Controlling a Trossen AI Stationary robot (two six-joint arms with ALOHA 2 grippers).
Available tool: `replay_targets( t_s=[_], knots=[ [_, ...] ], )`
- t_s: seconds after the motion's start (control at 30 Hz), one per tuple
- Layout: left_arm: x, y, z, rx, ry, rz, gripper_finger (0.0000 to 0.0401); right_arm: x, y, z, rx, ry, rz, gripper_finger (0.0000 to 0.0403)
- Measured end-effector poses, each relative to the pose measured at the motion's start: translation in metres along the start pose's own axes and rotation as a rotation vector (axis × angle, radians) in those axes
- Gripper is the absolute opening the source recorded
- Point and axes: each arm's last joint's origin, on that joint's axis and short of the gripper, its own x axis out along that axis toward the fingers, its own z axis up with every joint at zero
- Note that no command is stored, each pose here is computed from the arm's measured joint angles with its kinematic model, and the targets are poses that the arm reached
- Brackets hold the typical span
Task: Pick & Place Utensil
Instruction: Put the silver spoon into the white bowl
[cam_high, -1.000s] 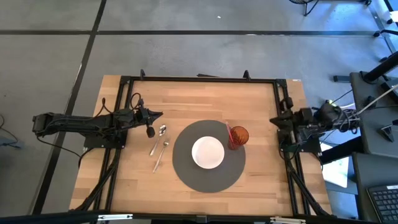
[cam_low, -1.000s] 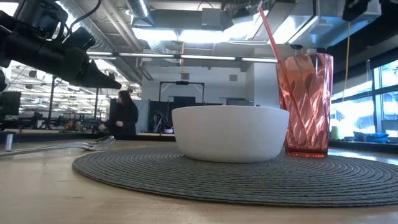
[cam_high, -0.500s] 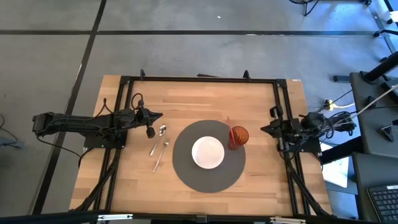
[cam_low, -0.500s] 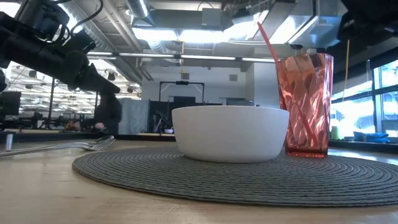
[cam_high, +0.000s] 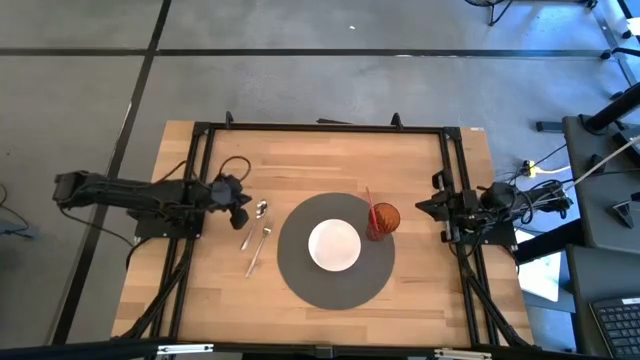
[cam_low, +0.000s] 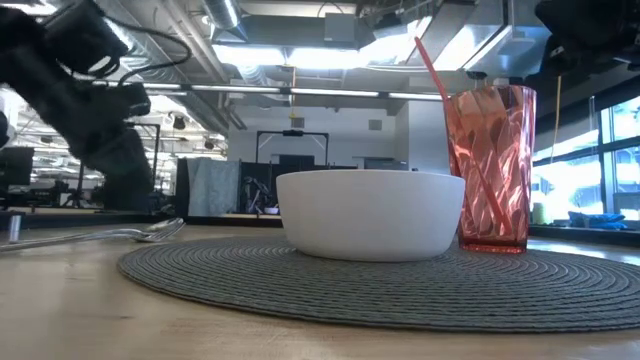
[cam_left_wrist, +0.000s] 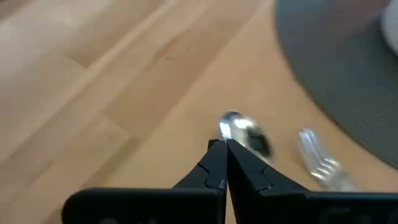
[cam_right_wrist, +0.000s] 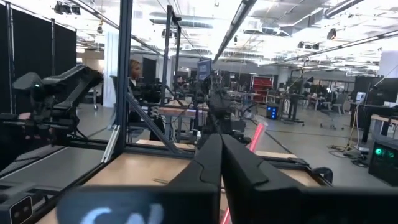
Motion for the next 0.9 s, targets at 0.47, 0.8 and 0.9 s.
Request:
replay_targets(
  t_s=[0.47,0.8,0.9],
  knots=[
    [0.014,-0.073,0.045,0.105,0.369,0.092,0.0011,0.0,0.0,0.0,0.007,-0.001,0.0,0.0008],
    [0.034,-0.087,0.046,0.144,0.432,0.158,0.0072,0.0,0.001,-0.001,0.013,0.008,0.018,0.002],
    [0.036,-0.085,0.042,0.099,0.456,0.214,0.0096,0.0,0.001,-0.001,0.013,0.008,0.017,0.0021]
  ],
)
